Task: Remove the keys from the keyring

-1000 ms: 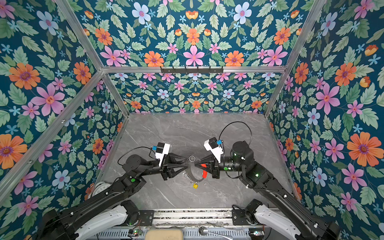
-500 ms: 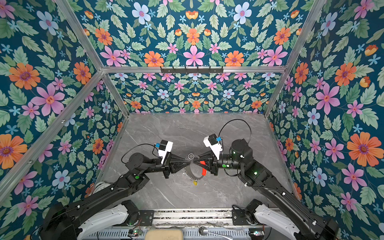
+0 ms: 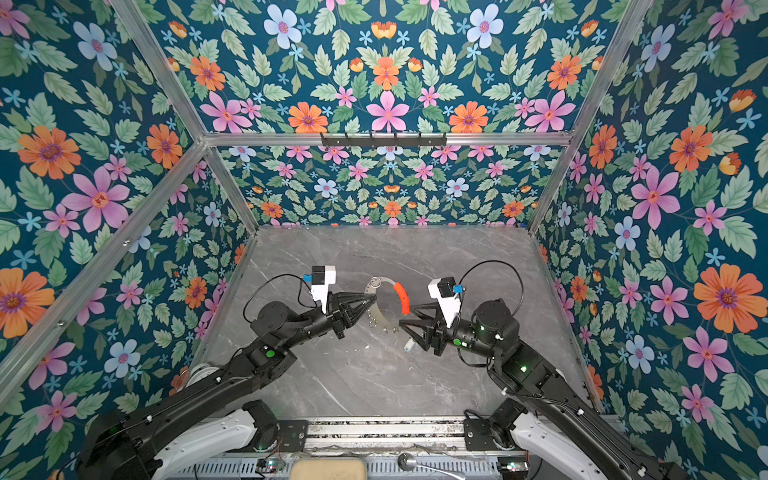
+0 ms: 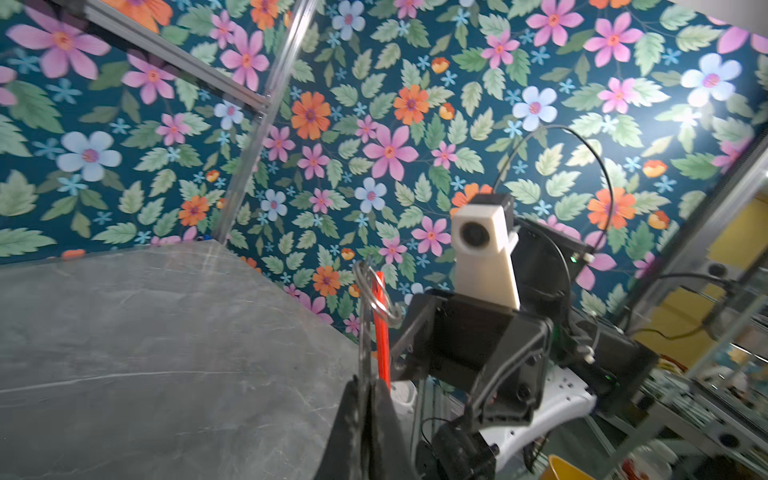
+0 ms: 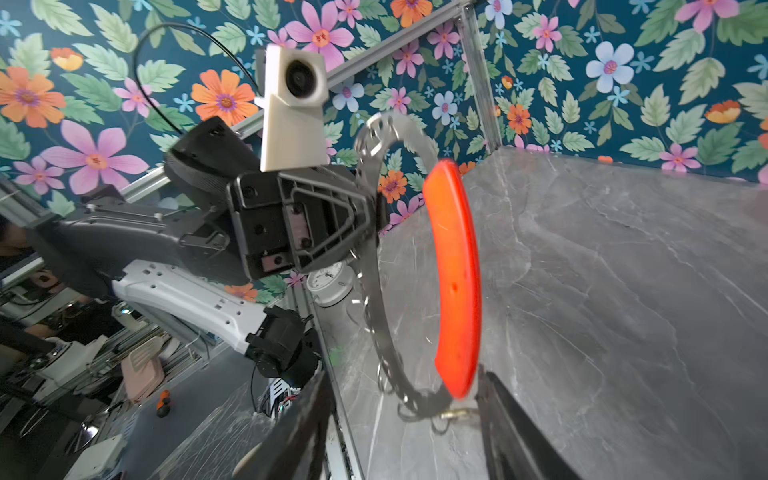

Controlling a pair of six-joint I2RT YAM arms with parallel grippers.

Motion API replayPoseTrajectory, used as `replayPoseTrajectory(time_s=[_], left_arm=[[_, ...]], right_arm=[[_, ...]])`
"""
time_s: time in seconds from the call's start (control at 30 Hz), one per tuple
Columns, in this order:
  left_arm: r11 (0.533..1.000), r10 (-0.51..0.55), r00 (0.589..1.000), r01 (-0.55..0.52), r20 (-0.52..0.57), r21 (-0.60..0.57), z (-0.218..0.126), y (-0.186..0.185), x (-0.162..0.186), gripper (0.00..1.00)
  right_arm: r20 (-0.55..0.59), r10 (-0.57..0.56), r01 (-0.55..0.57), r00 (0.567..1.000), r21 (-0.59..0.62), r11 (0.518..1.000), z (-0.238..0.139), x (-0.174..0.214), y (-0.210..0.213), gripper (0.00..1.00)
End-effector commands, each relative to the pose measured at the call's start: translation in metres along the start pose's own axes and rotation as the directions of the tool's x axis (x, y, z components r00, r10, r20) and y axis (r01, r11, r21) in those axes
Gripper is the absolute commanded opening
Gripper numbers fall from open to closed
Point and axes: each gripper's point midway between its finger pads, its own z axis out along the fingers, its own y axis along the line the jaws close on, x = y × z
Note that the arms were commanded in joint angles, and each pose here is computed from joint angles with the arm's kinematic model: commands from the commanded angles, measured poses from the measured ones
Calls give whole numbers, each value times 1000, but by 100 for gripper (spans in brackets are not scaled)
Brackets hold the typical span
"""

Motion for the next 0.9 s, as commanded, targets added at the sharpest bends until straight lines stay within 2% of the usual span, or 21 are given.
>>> replayPoseTrajectory(time_s=[0.0, 0.2, 0.63, 0.87], left_arm=[[991, 16, 997, -6, 78, -131, -2, 20, -16, 0], [991, 8, 996, 3, 87, -132, 0, 20, -16, 0], [992, 4, 997, 7, 83, -130, 0, 19, -14, 0], [990, 3, 997, 8, 79, -138, -1, 21, -12, 0]], right_arm=[[45, -24, 21, 999, 70, 997, 5, -1, -10, 57], [-30, -114, 117, 993, 157, 981, 27, 20, -17, 56], [-61, -146, 156, 987, 202, 967, 49, 21, -29, 53], [-71, -152, 164, 986, 221, 961, 50, 20, -32, 34]])
